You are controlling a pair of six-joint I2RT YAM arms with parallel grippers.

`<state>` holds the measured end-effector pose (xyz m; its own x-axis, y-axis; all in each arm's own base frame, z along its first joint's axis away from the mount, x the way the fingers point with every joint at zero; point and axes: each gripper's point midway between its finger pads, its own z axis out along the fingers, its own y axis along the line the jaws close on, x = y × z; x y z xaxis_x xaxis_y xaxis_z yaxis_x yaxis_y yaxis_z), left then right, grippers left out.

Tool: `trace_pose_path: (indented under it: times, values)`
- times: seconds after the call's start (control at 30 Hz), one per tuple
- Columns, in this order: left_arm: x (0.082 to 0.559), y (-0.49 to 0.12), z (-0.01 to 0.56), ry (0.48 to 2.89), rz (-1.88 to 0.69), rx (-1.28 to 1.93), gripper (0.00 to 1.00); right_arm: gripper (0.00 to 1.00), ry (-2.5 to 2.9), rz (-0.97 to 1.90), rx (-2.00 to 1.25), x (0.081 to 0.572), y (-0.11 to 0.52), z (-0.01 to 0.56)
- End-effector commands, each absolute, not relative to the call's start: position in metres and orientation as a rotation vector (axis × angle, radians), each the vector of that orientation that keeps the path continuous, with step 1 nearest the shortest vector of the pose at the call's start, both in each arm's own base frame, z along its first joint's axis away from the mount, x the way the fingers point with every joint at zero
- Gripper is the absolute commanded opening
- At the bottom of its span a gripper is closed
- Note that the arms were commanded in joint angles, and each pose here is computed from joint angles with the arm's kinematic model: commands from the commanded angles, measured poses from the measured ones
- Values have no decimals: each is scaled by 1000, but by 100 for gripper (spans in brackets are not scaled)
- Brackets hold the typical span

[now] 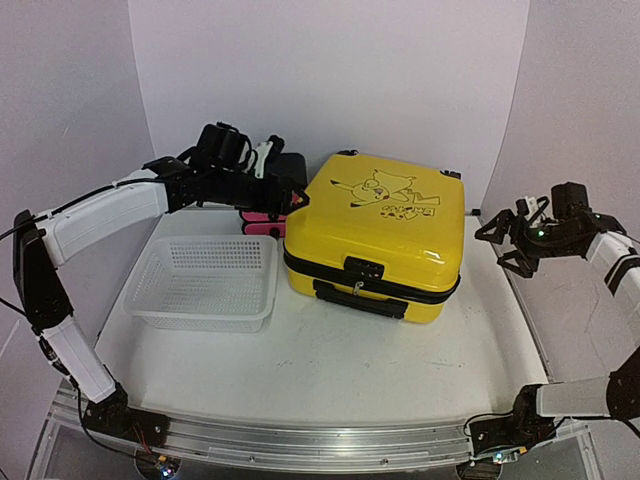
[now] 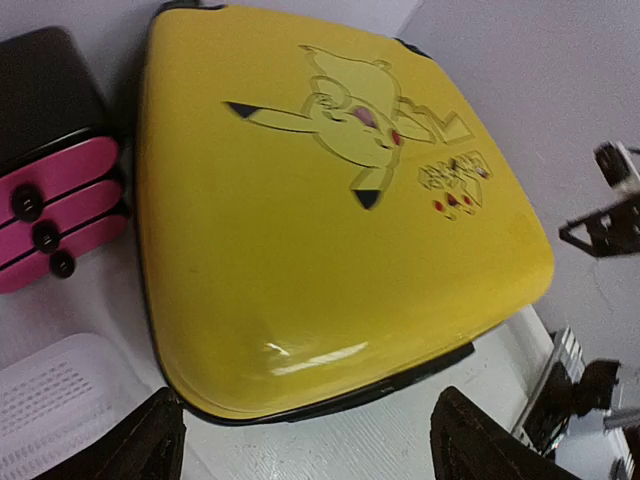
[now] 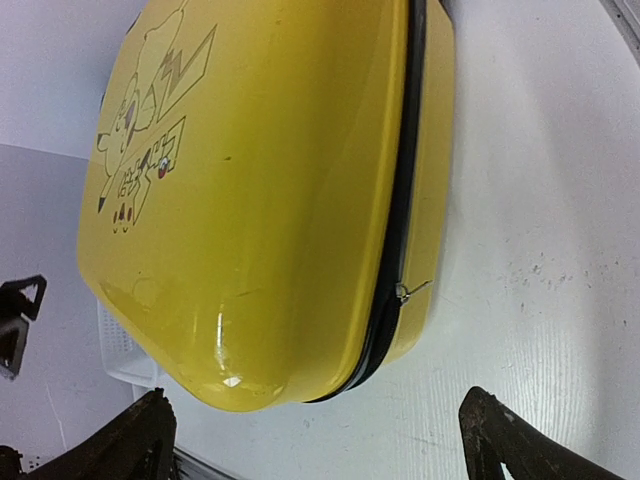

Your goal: Open, take out, and arrange the luggage

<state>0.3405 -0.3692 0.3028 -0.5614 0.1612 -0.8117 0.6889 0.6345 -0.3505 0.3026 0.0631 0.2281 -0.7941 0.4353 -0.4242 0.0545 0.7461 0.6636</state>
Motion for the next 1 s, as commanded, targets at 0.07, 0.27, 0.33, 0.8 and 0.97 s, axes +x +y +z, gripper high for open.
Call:
trace_pose_path:
  times: [0.07,0.27,0.33,0.8,0.97]
  values:
    - [405,-341,304,2237,-959,166,86,98,2363,867,359,323,74,253]
    - [434,-362,287,2233,-1010,259,81,98,2379,876,364,350,73,254]
    - [438,-367,284,2216,-1004,302,81,98,2392,874,355,356,73,250]
    - [361,-446,254,2248,-1191,643,79,98,2410,842,351,369,69,234]
    - [358,-457,247,2254,-1217,652,79,98,2409,940,373,366,79,218]
